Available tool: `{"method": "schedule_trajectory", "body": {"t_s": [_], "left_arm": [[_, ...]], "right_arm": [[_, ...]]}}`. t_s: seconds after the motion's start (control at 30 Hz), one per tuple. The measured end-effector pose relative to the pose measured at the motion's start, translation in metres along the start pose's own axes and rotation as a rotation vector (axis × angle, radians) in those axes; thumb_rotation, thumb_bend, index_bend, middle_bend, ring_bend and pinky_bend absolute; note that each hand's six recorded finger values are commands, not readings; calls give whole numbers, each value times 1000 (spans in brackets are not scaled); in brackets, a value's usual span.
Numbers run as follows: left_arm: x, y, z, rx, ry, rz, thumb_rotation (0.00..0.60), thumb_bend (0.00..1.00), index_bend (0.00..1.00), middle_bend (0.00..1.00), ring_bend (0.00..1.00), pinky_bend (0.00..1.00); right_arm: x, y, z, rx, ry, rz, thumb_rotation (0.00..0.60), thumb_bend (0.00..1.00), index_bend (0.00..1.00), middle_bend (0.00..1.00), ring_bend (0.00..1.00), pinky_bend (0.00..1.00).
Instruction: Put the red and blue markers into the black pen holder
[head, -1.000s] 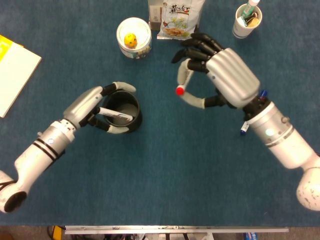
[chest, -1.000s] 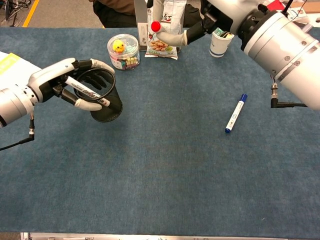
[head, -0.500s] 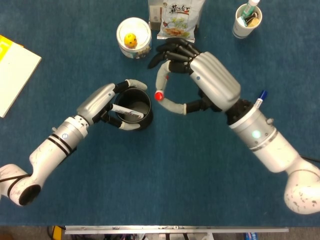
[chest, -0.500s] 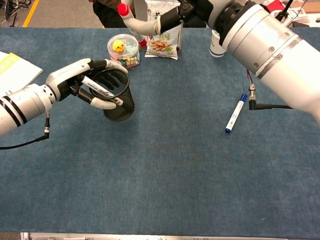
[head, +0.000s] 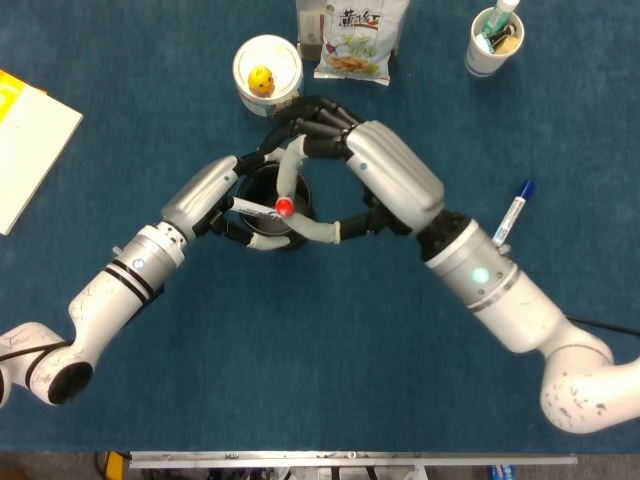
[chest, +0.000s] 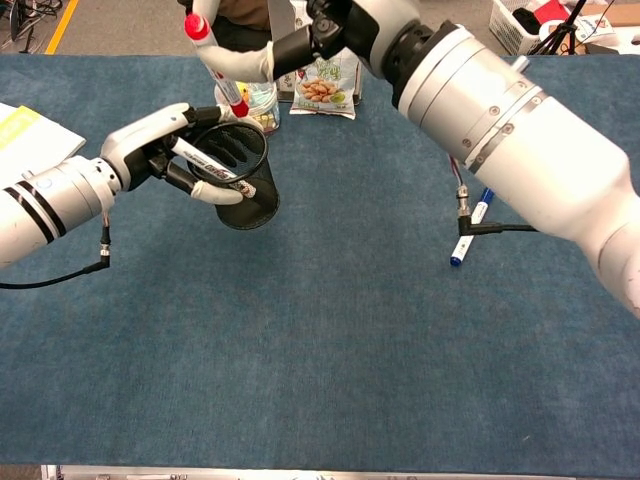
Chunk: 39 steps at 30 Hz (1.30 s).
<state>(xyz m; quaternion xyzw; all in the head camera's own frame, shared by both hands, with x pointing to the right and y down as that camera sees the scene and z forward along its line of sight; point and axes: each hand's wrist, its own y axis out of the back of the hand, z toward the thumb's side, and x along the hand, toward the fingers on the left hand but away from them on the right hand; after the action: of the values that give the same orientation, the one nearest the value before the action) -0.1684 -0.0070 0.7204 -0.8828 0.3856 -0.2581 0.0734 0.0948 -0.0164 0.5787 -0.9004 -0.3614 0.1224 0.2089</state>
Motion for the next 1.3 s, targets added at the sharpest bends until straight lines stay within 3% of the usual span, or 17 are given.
{"method": "schedule_trajectory", "body": {"t_s": [0.57,0.67,0.8,0.93,1.17,1.3], "left_arm": [[3,8,12,2,-18,19,600,117,243,305,299,284],[3,9,11,4,-16,22,600,117,243,305,299,284],[3,9,10,9,-12,20,600,117,243,305,299,284],[3,10,8,10,-6,21,600,117,243,305,299,284],[-1,14,3,46,3,18,600,117,243,305,299,284],[-8,20,-3,87,17,19,600,117,243,305,299,284]], "right_arm": [[-10,-28,-20,-12,-39,38,600,373,655,360,191,111],[-11,-28,-23,11,-38,42,600,353,532,300,157,71],[-11,-29,-26,36,-31,49,600,213,340,217,94,40],[-11,-27,-25,56,-17,44,600,121,255,191,77,38],[-4,-11,-23,129,8,17,600,112,257,215,77,37],[11,13,-27,224,11,-7,600,140,372,300,134,44]]}}
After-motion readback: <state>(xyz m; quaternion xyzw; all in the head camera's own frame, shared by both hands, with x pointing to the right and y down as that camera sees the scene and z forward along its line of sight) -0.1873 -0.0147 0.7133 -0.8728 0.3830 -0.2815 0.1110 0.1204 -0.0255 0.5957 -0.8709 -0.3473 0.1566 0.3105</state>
